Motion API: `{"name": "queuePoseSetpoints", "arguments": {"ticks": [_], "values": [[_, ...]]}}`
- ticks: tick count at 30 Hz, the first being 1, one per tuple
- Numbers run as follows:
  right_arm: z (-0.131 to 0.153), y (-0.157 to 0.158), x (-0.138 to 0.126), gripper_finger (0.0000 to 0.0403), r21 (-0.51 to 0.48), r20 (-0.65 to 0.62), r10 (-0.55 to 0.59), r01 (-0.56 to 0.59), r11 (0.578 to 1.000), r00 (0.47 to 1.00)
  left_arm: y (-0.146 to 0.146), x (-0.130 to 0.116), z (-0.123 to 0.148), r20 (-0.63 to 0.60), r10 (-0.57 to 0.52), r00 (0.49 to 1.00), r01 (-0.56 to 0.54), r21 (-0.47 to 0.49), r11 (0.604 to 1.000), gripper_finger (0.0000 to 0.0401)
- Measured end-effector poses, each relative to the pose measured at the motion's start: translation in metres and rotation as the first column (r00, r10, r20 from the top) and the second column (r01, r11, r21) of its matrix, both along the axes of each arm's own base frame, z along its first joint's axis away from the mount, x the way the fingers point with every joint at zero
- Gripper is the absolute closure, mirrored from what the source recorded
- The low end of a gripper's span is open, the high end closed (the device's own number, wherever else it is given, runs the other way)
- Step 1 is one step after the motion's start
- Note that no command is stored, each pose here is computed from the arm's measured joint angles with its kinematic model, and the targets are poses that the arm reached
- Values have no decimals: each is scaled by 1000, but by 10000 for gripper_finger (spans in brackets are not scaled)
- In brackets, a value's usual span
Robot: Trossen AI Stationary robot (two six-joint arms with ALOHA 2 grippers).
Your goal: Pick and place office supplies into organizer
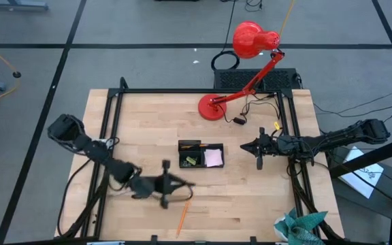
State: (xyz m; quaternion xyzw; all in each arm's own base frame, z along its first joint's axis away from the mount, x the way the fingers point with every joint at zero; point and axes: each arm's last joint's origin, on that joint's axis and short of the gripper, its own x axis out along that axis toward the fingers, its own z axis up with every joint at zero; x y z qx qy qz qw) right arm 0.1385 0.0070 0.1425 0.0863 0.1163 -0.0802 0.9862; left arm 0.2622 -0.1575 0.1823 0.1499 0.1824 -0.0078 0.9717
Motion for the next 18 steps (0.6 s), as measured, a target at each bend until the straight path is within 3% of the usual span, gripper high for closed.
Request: {"name": "queuePoseSetpoints", "arguments": {"ticks": [7, 14, 18], "values": [[0, 0, 0, 401, -13, -2, 4, -4, 1000, 1000, 60, 37, 24, 210, 90, 973, -112, 95, 989, 377], [0, 0, 0, 401, -19, -3, 5, -5, 1000, 1000, 128, 54, 23, 210, 146, 967, -150, 2, 989, 373], [0, 0, 0, 401, -22, -6, 6, -6, 1000, 1000, 150, 54, 17, 187, 156, 970, -148, -55, 987, 372]]}}
